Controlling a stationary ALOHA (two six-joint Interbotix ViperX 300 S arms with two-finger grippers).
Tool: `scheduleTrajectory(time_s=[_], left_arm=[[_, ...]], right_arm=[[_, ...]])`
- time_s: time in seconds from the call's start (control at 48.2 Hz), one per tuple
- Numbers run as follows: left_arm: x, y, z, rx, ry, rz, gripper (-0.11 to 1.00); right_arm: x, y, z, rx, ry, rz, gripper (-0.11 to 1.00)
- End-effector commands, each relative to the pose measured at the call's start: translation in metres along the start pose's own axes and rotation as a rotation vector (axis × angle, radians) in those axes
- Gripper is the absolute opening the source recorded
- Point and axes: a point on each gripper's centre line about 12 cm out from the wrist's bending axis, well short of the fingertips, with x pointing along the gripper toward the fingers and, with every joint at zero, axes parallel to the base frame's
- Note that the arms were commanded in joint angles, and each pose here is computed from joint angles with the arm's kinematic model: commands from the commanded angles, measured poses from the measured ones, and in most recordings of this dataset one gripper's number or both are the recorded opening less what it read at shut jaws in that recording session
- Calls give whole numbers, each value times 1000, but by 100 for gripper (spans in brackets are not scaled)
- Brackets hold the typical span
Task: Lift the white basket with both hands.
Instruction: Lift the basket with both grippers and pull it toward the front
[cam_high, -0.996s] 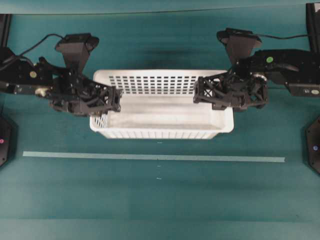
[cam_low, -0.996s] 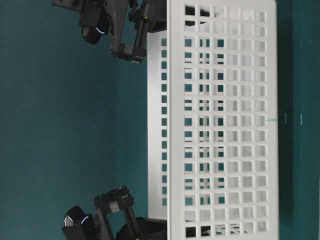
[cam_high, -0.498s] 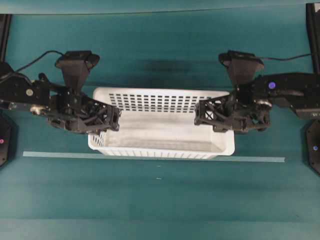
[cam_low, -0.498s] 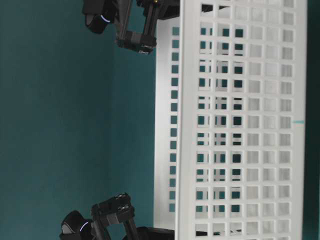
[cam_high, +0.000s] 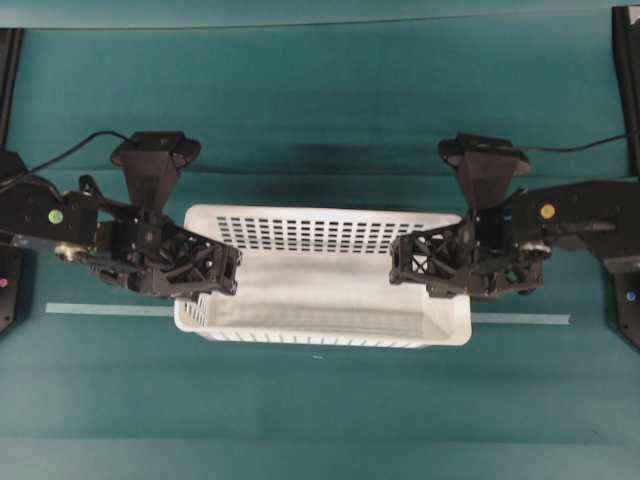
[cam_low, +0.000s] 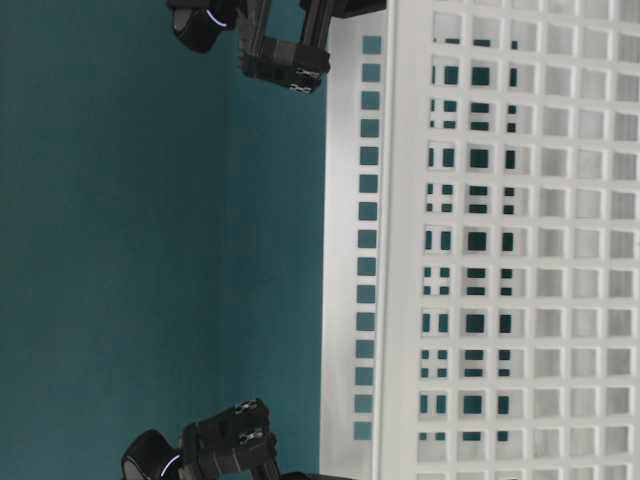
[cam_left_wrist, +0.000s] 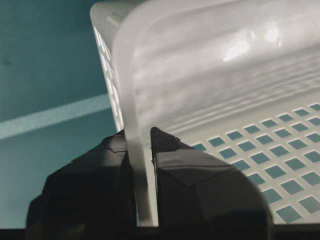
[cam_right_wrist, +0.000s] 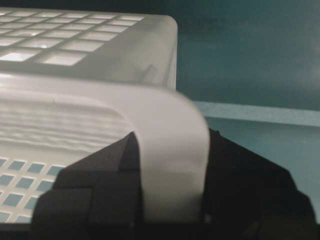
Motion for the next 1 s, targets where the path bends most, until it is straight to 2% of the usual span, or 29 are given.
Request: scheduleTrajectory(time_s=[0.0, 0.311, 0.975], left_arm=[[-8, -14, -4, 22, -1, -50, 1], [-1, -16, -14, 27, 16, -34, 1], [4, -11, -18, 32, 24, -12, 1]], right_arm=[[1, 2, -9, -47, -3, 6, 15], [5, 3, -14, -64, -4, 10, 15], [14, 1, -18, -78, -2, -6, 15]])
